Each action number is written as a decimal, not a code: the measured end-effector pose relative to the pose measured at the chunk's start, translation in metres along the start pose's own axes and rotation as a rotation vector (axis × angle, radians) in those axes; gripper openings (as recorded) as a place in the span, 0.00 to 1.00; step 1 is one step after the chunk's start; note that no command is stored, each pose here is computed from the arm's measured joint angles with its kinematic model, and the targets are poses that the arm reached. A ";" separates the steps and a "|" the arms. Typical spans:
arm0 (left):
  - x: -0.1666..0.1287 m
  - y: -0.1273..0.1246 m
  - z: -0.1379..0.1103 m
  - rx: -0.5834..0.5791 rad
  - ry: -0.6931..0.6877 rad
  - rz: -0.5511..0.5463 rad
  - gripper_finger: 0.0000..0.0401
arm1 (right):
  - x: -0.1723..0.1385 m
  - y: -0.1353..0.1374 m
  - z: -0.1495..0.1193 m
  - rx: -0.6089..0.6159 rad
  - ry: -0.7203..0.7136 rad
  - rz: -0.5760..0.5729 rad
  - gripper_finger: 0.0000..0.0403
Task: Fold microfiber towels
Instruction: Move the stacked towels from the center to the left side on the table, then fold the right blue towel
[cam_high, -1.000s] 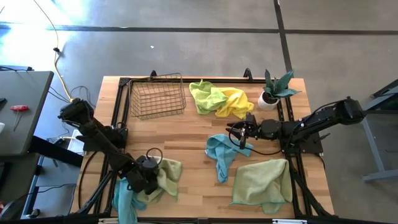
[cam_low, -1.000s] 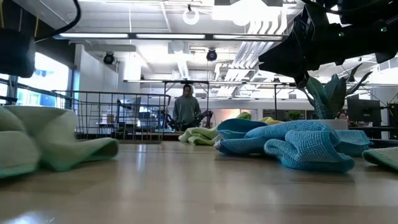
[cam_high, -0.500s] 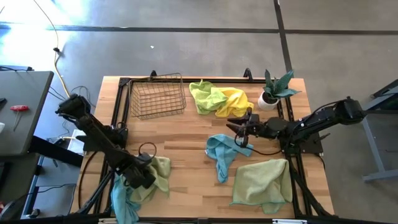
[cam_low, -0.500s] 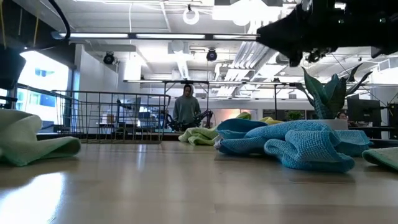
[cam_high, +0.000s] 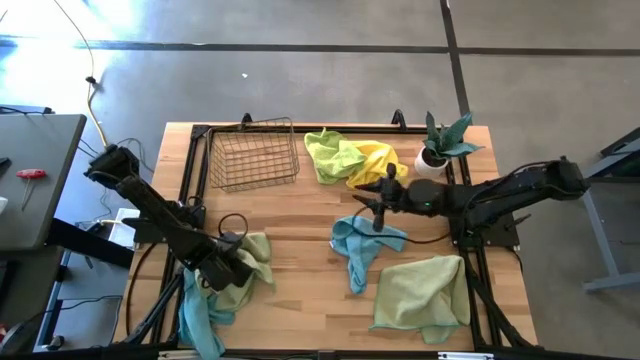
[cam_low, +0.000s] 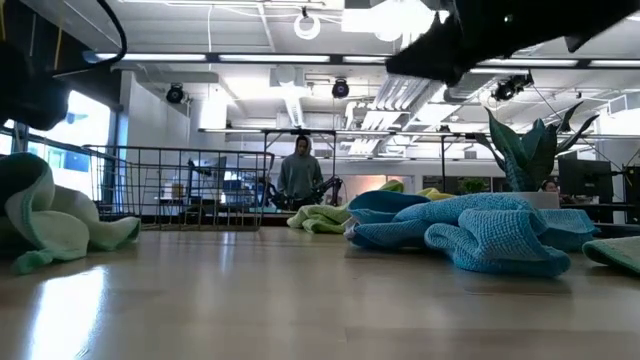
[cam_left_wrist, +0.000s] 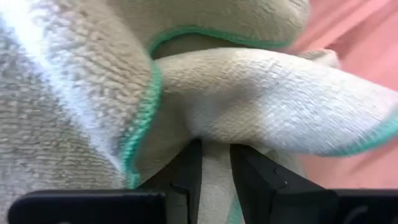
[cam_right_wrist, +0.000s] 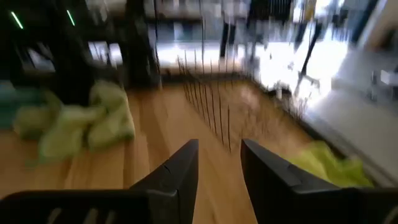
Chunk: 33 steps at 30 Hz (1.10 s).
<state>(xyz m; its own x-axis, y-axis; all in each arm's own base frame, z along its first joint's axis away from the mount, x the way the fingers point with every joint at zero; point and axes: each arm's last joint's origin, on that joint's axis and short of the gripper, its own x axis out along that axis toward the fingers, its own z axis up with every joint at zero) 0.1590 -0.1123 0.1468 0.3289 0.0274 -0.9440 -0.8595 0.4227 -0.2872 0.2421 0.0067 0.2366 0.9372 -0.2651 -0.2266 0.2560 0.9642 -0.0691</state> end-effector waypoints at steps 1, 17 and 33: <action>-0.001 -0.001 0.000 0.004 -0.002 -0.006 0.19 | 0.001 -0.001 0.000 0.006 0.066 -0.005 0.28; -0.031 -0.051 0.016 0.192 -0.279 -0.283 0.19 | -0.019 0.025 -0.028 0.178 0.473 0.084 0.28; 0.000 -0.107 0.064 0.594 -0.904 -0.241 0.26 | -0.046 0.055 -0.043 0.319 0.645 0.108 0.28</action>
<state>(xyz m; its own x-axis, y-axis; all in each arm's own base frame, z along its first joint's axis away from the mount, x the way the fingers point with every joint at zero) 0.2758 -0.0995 0.1882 0.8349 0.4349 -0.3374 -0.4899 0.8666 -0.0950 0.2028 0.0718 0.2016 0.6604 -0.0245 -0.7505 0.3185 0.9143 0.2504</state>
